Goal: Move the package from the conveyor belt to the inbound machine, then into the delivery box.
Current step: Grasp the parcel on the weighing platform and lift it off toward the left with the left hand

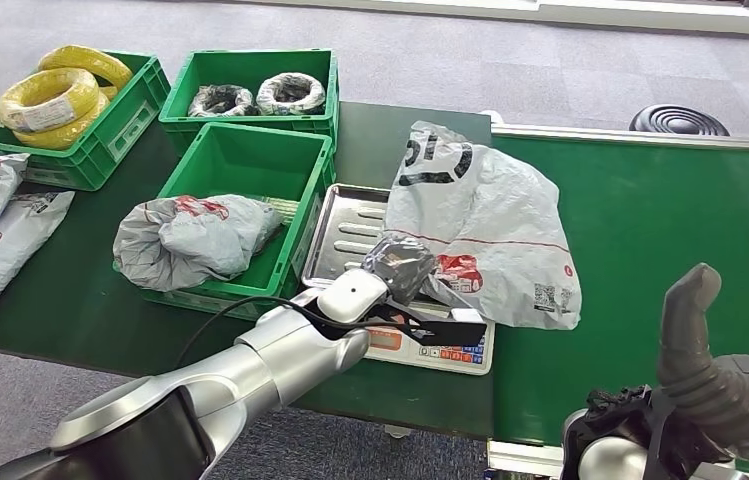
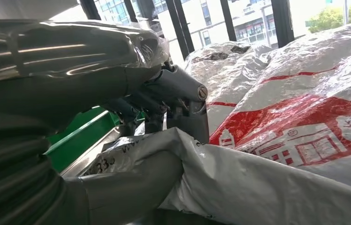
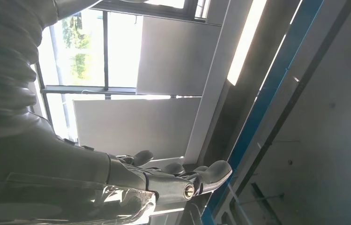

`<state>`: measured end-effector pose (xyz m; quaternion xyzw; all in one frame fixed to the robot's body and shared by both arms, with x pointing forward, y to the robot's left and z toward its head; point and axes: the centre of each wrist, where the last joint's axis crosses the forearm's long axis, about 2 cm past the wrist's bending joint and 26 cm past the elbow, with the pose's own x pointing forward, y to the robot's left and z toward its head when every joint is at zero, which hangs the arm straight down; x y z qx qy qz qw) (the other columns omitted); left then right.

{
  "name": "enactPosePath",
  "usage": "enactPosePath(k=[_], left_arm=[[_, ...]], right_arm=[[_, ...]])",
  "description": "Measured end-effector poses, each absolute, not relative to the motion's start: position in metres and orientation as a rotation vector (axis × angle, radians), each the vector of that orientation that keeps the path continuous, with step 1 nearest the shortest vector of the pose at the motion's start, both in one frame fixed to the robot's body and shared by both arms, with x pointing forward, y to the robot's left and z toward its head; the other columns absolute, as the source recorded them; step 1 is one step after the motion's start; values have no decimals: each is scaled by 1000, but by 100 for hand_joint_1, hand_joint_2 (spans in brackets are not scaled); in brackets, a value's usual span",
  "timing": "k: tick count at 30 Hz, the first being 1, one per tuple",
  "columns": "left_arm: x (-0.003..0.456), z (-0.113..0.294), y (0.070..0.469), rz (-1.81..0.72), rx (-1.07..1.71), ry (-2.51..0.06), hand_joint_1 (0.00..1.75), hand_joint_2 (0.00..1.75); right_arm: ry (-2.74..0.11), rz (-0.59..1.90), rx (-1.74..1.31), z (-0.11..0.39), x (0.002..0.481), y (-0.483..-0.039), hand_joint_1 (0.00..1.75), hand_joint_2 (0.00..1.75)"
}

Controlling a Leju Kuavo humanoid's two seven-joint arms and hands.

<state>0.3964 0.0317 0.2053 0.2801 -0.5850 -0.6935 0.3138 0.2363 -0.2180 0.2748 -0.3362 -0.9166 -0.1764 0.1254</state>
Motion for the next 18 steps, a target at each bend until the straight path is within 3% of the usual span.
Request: enactPosePath(k=[12,18], left_arm=[[400,206,36,-1712,699,-1602,166,175],[402,210,38,-1610,619,-1697,175,175]], right_arm=[[-2673,-515,-959,275,238,-215,0,175],[-2673,-515,-951,274,238,-214,0,175]])
